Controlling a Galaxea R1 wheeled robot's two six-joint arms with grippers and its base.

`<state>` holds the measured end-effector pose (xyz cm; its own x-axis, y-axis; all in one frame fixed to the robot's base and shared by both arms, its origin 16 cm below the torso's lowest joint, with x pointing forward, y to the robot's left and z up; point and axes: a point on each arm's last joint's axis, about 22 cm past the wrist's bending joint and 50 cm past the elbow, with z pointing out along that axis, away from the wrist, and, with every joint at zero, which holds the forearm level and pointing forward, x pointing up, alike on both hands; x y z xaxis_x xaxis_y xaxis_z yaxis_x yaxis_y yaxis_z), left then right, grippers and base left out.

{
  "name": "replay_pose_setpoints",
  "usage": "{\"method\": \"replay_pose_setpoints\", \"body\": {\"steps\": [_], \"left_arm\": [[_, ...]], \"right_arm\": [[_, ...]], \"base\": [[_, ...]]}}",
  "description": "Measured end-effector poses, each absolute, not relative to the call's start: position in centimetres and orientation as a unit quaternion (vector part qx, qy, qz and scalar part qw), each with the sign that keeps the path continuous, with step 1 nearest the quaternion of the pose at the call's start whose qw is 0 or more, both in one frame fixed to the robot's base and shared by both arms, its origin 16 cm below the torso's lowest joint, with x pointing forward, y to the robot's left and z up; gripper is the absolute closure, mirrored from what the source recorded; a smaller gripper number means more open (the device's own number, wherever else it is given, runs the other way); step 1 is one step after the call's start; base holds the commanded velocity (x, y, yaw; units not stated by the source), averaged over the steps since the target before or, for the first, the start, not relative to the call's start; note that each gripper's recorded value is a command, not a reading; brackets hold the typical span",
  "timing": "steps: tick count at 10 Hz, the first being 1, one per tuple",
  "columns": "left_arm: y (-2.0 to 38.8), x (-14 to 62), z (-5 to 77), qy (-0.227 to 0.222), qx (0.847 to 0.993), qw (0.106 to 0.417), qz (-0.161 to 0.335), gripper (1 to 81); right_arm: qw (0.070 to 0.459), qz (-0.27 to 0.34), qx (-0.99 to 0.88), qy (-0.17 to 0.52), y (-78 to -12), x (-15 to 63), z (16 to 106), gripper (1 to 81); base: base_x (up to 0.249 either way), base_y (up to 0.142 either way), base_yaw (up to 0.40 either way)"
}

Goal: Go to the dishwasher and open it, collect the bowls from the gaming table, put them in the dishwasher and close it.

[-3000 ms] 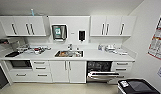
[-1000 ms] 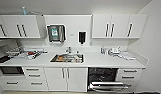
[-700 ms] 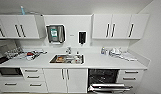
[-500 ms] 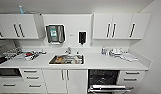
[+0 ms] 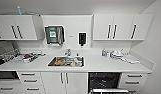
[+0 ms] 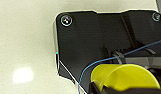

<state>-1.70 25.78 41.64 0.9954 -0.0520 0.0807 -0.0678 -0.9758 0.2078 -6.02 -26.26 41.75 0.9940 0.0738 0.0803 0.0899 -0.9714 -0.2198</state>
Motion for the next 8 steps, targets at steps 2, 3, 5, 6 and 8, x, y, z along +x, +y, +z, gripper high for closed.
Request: {"method": "replay_pose_setpoints", "body": {"steps": [2,3,5,6,8], "left_arm": [[25.8,-0.9,41.7,-0.031,0.993,0.106,0.04,81.1],[25.7,0.4,41.7,-0.031,0.993,0.106,0.051,81.1],[25.9,-0.7,41.7,-0.031,0.993,0.105,0.043,81.1],[25.5,-0.5,41.7,-0.031,0.993,0.107,0.043,81.1],[25.5,-0.5,41.7,-0.031,0.993,0.107,0.045,81.1]], "right_arm": [[0.112,-0.035,-0.992,-0.043,-26.3,-5.4,41.7,81.1],[0.112,-0.05,-0.992,-0.043,-26.3,-3.8,41.8,81.1],[0.117,-0.046,-0.991,-0.042,-25.5,-4.6,41.8,81.1],[0.114,-0.042,-0.992,-0.042,-25.9,-4.8,41.8,81.1],[0.113,-0.044,-0.992,-0.042,-26.0,-4.8,41.8,81.1]], "base": [[0.139,0.0,0.0],[0.139,-0.071,0.0],[0.139,-0.075,0.0],[0.139,-0.075,0.0],[0.139,-0.075,0.0]]}}
